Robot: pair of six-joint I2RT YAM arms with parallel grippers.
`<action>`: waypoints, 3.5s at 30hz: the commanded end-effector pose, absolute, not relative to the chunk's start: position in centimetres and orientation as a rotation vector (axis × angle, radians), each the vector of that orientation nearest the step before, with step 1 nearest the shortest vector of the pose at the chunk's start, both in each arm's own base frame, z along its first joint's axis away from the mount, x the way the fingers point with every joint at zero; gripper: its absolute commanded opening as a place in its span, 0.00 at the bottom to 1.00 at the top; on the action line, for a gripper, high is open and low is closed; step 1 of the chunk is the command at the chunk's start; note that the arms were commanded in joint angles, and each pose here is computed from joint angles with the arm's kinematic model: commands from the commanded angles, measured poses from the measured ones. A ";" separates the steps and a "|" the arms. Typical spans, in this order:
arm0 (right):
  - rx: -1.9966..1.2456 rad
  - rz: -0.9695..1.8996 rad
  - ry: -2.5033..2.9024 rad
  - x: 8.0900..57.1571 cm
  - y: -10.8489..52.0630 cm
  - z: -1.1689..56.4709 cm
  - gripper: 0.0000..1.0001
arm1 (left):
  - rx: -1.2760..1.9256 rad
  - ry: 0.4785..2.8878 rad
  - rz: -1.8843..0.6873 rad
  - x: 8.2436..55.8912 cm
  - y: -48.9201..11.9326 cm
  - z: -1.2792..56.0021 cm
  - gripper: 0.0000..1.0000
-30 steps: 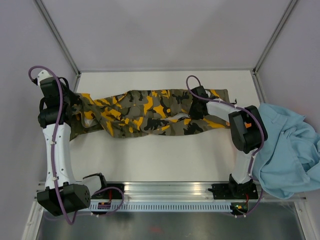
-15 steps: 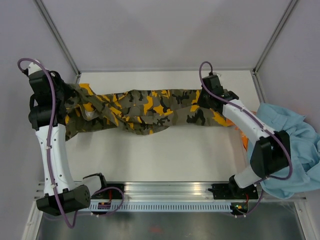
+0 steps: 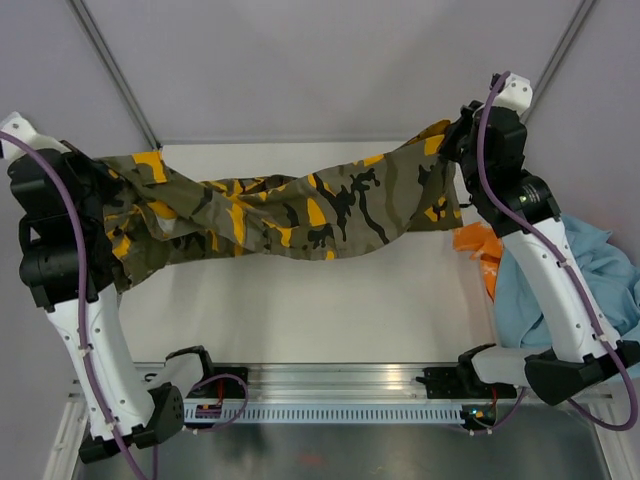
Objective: Fold and stack the trousers
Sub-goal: Flatten the trousers out
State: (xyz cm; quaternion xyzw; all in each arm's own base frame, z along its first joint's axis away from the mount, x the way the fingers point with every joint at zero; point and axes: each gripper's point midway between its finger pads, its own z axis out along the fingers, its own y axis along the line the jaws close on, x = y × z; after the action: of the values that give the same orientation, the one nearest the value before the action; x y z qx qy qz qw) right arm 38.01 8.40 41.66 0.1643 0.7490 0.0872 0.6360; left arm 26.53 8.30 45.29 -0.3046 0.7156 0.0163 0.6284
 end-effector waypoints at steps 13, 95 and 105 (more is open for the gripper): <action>0.272 0.052 2.013 42.0 5.4 38.6 0.00 | -0.705 1.582 0.067 29.9 10.0 51.0 0.02; 0.806 0.097 2.003 53.4 -2.8 9.1 0.02 | -1.052 1.800 0.213 45.7 19.1 28.8 0.02; 0.610 -0.082 1.977 48.7 -4.9 24.1 0.00 | -0.901 1.823 0.262 41.1 17.6 34.5 0.02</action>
State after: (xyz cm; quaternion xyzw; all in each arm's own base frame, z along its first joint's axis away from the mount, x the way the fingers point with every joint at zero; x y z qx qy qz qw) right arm 50.73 -3.19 14.66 0.2761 0.8515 -0.0056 0.4457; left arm 43.52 17.75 26.65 -0.4084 0.7917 0.0984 0.4435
